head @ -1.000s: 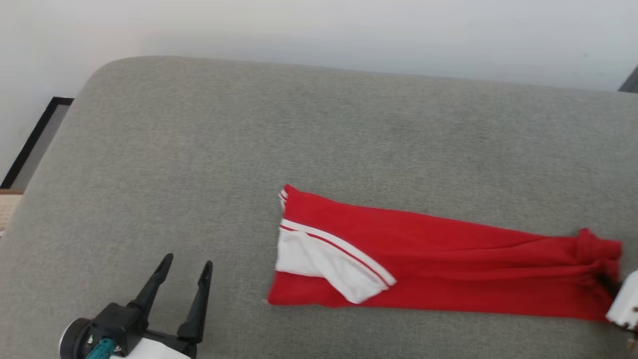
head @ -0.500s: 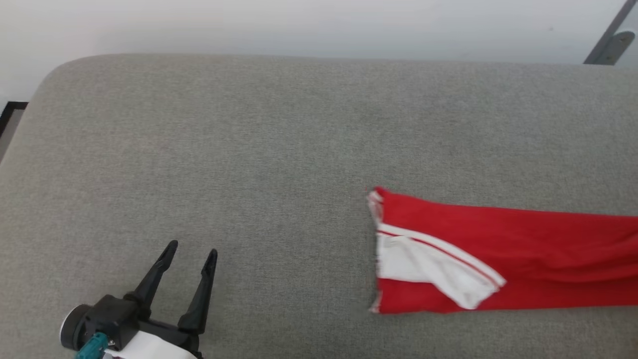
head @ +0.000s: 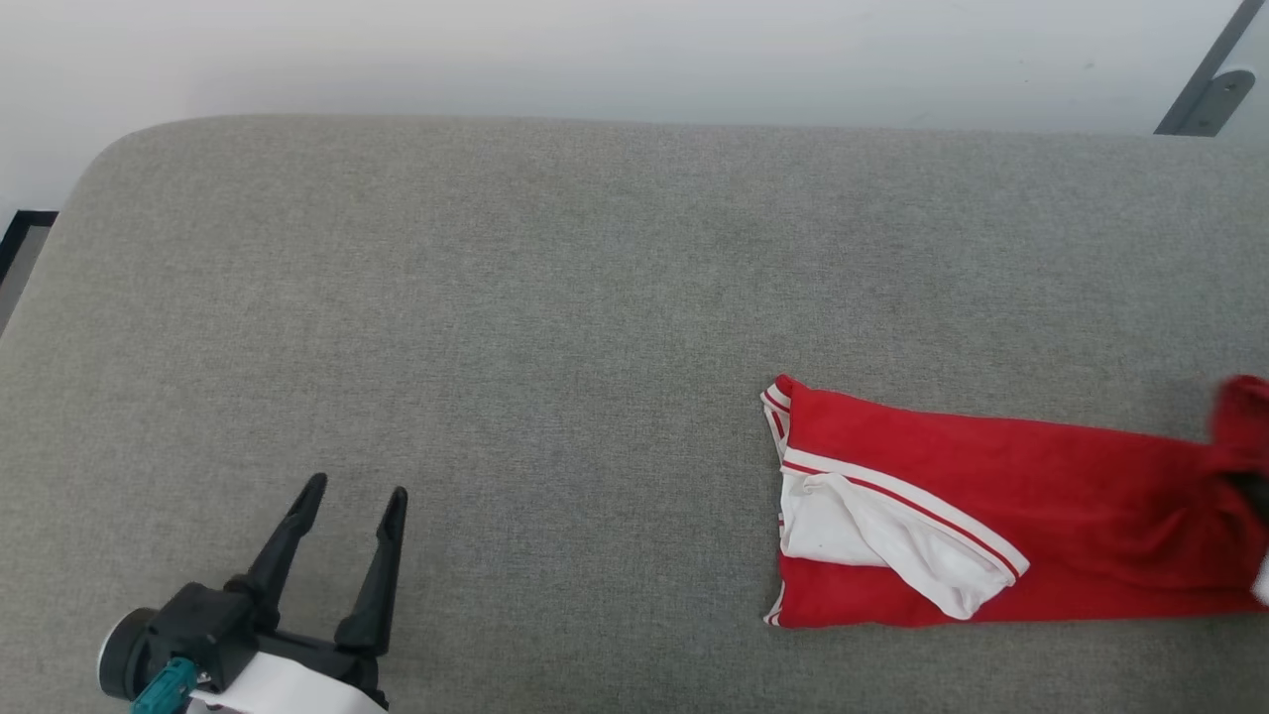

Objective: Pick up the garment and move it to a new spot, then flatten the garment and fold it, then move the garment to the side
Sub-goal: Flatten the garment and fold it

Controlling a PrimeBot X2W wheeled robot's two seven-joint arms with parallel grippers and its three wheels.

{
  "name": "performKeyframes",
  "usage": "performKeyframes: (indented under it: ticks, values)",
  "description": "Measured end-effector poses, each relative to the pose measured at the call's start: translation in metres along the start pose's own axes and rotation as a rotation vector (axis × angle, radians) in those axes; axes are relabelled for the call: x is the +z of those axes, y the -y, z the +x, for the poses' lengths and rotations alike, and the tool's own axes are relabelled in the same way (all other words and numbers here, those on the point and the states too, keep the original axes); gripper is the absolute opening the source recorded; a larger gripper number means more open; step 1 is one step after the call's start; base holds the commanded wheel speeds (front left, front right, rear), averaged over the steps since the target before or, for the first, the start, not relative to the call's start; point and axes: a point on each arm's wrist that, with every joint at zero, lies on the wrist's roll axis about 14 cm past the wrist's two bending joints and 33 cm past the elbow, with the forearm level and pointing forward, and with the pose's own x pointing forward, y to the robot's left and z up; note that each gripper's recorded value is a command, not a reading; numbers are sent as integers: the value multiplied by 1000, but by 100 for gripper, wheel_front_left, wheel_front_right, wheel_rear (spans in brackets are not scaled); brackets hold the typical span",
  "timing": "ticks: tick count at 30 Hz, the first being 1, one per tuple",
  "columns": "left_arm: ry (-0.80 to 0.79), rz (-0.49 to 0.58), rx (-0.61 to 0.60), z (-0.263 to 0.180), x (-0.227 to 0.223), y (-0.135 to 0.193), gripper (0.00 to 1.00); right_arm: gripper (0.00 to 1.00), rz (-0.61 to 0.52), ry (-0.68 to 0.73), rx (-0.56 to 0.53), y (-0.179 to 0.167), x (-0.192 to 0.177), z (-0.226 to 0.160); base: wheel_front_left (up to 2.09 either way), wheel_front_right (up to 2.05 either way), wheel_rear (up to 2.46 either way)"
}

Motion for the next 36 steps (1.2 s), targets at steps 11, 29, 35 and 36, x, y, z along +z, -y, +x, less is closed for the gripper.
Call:
performKeyframes:
  ticks: [11, 29, 35, 36]
  values:
    - [-17, -34, 37, -8, -7, -5, 100, 0, -253, -50, 367, -146, -16, -6, 0, 0, 0]
    - [-27, -80, 103, -13, -11, -17, 100, 0, -388, -211, 557, -232, -68, 37, 0, 0, 0]
    - [-28, -92, 106, -16, -11, -17, 100, 93, -368, -190, 551, -234, -70, 42, 0, 0, 0]
    - [-25, -91, 104, -16, -10, -16, 100, 100, -360, -180, 548, -233, -68, 41, 0, 0, 0]
